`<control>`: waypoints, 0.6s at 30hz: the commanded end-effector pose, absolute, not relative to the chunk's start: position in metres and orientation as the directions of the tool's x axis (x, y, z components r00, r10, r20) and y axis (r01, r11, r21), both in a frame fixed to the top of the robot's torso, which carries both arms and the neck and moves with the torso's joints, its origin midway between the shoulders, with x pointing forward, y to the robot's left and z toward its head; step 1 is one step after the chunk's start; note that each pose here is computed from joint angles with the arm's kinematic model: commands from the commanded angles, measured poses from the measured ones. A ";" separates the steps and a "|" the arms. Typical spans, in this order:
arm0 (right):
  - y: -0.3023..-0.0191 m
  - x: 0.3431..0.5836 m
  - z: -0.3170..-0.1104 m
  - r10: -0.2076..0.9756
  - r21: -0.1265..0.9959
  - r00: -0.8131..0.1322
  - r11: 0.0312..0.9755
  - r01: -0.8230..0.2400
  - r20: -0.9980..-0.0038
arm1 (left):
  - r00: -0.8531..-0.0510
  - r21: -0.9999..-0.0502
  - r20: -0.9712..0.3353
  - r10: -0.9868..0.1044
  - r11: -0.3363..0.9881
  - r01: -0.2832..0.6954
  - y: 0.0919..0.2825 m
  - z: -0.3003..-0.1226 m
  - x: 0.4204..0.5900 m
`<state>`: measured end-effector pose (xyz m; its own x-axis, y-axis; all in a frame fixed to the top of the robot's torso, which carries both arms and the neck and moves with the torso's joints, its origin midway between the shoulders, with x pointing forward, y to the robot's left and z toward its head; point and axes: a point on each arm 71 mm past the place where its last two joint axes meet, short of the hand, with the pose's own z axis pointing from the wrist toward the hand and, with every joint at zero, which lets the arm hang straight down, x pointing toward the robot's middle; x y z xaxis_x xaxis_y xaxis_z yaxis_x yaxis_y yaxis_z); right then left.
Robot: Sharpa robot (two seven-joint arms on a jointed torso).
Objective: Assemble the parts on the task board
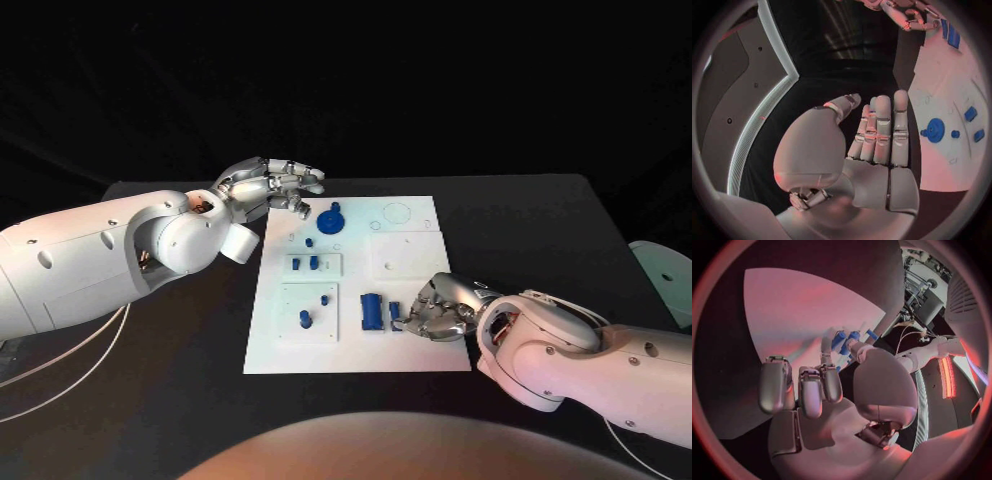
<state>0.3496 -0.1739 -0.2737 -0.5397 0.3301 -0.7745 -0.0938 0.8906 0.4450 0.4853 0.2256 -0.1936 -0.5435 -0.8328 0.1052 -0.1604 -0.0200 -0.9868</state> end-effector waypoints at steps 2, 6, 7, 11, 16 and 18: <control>-0.174 0.348 -0.275 0.318 0.443 -0.559 0.891 -0.102 -0.766 | -0.553 -0.987 0.111 -0.826 -0.026 -0.158 0.224 -0.193 0.485; -0.175 0.349 -0.277 0.313 0.439 -0.562 0.893 -0.100 -0.766 | -0.553 -0.987 0.111 -0.826 -0.026 -0.158 0.224 -0.193 0.485; -0.175 0.349 -0.277 0.312 0.438 -0.562 0.893 -0.100 -0.766 | -0.553 -0.987 0.111 -0.826 -0.026 -0.158 0.224 -0.193 0.485; -0.175 0.351 -0.279 0.309 0.435 -0.562 0.895 -0.100 -0.767 | -0.554 -0.987 0.111 -0.825 -0.026 -0.158 0.224 -0.193 0.485; -0.174 0.355 -0.281 0.308 0.432 -0.560 0.896 -0.100 -0.769 | -0.555 -0.987 0.111 -0.825 -0.027 -0.158 0.223 -0.193 0.485; -0.173 0.356 -0.282 0.308 0.431 -0.559 0.897 -0.100 -0.770 | -0.555 -0.987 0.111 -0.824 -0.027 -0.159 0.223 -0.193 0.485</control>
<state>0.3564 -0.1745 -0.2805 -0.5476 0.3219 -0.7724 -0.0854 0.8967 0.4343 0.4852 0.2254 -0.1936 -0.5441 -0.8324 0.1055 -0.1612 -0.0197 -0.9867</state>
